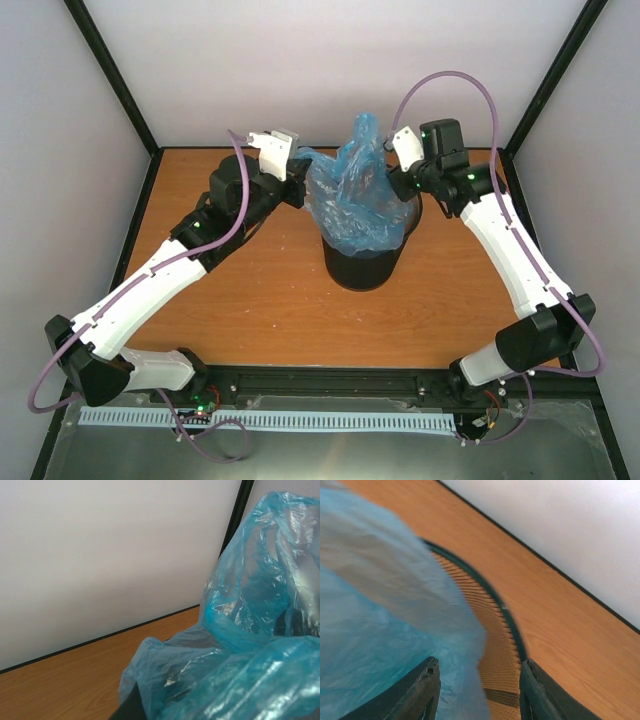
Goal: Put the trash bags into the trash bin
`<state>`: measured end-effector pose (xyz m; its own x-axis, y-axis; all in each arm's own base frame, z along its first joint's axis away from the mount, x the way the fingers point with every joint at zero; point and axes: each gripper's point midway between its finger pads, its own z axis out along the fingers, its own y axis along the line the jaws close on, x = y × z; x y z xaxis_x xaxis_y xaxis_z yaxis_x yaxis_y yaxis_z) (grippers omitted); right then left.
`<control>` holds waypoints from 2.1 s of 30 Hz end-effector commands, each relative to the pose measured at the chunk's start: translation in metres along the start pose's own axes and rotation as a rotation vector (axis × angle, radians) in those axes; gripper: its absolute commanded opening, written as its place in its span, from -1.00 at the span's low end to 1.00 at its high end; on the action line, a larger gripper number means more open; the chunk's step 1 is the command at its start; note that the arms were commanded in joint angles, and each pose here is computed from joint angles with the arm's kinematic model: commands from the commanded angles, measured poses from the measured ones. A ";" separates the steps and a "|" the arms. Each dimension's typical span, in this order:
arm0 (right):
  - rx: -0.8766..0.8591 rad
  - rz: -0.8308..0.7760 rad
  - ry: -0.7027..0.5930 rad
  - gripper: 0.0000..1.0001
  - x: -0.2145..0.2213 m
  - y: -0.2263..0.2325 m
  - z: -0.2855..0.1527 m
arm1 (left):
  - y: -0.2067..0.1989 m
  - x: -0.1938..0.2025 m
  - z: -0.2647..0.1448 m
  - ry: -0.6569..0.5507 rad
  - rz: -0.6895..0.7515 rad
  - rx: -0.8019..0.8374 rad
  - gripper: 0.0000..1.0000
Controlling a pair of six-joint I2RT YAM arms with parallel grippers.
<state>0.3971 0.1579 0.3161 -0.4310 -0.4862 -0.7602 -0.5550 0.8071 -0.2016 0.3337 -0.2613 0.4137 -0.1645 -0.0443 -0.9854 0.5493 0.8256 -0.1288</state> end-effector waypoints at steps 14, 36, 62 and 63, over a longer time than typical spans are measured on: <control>0.021 0.174 -0.073 0.18 0.011 -0.025 -0.072 | -0.006 0.016 0.020 0.047 -0.012 0.044 -0.99; -0.634 -0.122 -0.236 0.88 0.012 0.128 -0.188 | -0.011 0.039 0.038 0.119 -0.025 0.071 -0.99; -0.451 -0.046 -0.127 0.55 -0.014 0.105 -0.132 | -0.026 0.029 0.030 0.085 -0.010 0.157 -0.99; -0.497 -0.070 -0.155 0.57 -0.017 0.112 -0.141 | -0.025 0.029 0.030 0.085 -0.011 0.155 -0.99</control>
<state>0.2603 0.2020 0.3741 -0.3721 -0.4622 -0.8049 -0.8151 0.5775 0.0452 0.3397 -0.3068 0.3599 -0.2887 0.0454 -0.9564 0.6659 0.7273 -0.1665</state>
